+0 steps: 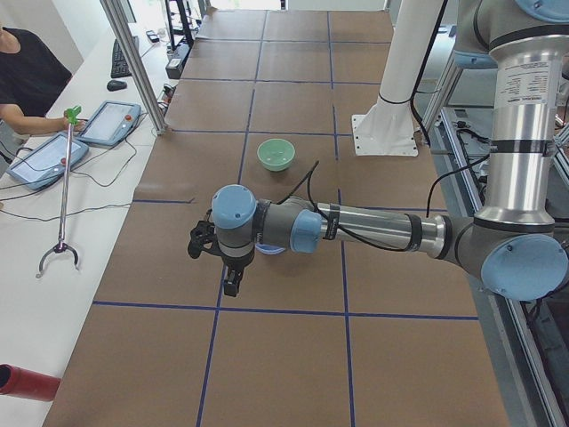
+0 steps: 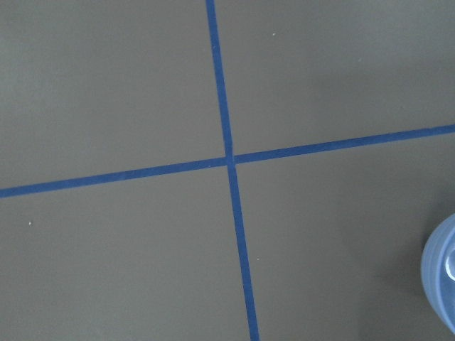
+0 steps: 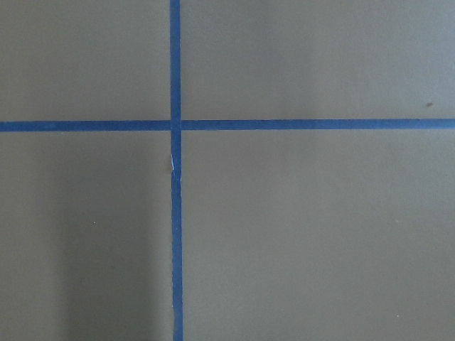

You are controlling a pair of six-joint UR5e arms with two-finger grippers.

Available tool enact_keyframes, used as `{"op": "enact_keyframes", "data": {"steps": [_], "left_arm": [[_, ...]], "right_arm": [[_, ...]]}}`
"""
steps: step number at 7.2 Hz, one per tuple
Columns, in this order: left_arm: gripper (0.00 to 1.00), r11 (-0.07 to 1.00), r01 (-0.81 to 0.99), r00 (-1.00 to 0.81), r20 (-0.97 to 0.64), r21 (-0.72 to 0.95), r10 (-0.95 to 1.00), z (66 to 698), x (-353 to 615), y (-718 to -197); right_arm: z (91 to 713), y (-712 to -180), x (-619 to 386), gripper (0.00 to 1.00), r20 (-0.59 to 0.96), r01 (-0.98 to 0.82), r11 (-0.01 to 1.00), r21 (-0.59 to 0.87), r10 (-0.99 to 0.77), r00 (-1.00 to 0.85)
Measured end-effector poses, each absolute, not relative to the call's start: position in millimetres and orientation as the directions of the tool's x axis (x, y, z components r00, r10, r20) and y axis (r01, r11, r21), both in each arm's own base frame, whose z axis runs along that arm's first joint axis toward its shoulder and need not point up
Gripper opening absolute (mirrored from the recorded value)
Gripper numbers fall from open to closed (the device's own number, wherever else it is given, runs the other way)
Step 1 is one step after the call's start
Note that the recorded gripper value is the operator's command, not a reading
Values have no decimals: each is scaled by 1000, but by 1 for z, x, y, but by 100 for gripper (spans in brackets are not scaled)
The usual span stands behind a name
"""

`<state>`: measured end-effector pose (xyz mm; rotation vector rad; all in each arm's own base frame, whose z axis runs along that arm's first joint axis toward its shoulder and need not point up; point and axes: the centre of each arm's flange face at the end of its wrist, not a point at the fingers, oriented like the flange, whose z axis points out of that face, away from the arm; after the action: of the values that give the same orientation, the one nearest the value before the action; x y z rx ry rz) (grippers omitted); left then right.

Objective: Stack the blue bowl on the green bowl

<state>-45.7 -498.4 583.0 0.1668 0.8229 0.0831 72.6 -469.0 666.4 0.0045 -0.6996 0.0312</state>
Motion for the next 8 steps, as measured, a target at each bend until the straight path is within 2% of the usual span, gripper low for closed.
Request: {"op": "enact_keyframes", "data": {"steps": [3, 8], "left_arm": [[100, 994, 45, 656, -753, 100, 46, 546, 46, -510], [100, 992, 104, 635, -773, 74, -9, 592, 158, -446]], "right_arm": [[666, -469, 73, 100, 644, -30, 1000, -6, 27, 765], [666, -469, 73, 100, 644, -30, 1000, -6, 27, 765]]}}
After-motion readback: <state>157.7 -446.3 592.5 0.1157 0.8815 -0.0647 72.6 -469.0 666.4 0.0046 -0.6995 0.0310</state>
